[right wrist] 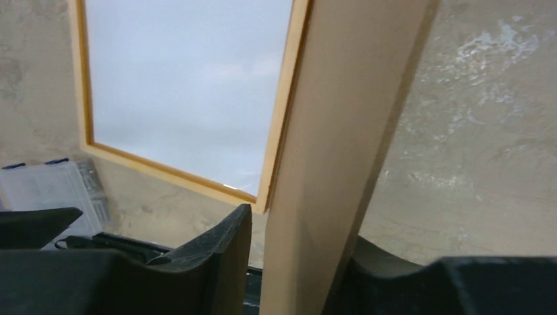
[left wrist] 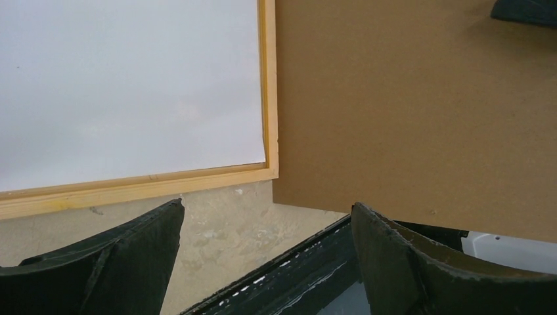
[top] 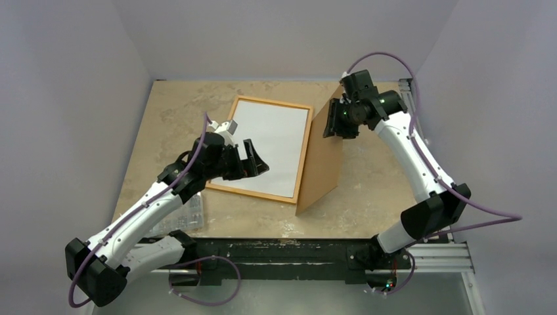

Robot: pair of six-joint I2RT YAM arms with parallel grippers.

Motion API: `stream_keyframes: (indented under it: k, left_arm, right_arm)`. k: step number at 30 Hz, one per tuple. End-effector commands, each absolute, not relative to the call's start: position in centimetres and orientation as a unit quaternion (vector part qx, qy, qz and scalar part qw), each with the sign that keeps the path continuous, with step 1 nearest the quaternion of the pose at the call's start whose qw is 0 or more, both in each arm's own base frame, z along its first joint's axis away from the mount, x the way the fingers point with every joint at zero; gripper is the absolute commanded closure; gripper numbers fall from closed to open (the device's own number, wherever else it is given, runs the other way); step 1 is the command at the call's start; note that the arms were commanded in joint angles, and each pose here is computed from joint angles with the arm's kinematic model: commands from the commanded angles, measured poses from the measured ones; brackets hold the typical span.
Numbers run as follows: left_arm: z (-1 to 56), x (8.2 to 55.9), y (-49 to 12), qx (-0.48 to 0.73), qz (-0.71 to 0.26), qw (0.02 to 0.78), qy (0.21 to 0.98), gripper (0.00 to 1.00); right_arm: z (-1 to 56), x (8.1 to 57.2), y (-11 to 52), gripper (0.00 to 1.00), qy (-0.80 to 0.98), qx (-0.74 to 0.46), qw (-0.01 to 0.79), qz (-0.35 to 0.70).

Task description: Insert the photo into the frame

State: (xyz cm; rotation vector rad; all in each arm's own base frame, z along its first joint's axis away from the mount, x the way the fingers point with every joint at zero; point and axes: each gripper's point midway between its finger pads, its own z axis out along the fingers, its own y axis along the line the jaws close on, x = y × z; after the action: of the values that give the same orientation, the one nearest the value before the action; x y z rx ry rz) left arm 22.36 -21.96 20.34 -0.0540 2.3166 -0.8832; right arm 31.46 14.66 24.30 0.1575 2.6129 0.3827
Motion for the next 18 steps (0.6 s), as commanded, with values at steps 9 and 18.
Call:
stream_keyframes:
  k: [9, 18]
  left_arm:
    - [27.2, 23.5, -25.6, 0.017, -0.445, 0.359, 0.82, 0.04]
    - [35.2, 22.9, -26.5, 0.081, -0.504, 0.409, 0.757, 0.0]
  right_arm:
    - [29.3, 32.1, 22.2, 0.32, 0.924, -0.005, 0.313, 0.221]
    - [30.4, 32.5, 24.7, 0.26, 0.91, -0.012, 0.316, 0.268]
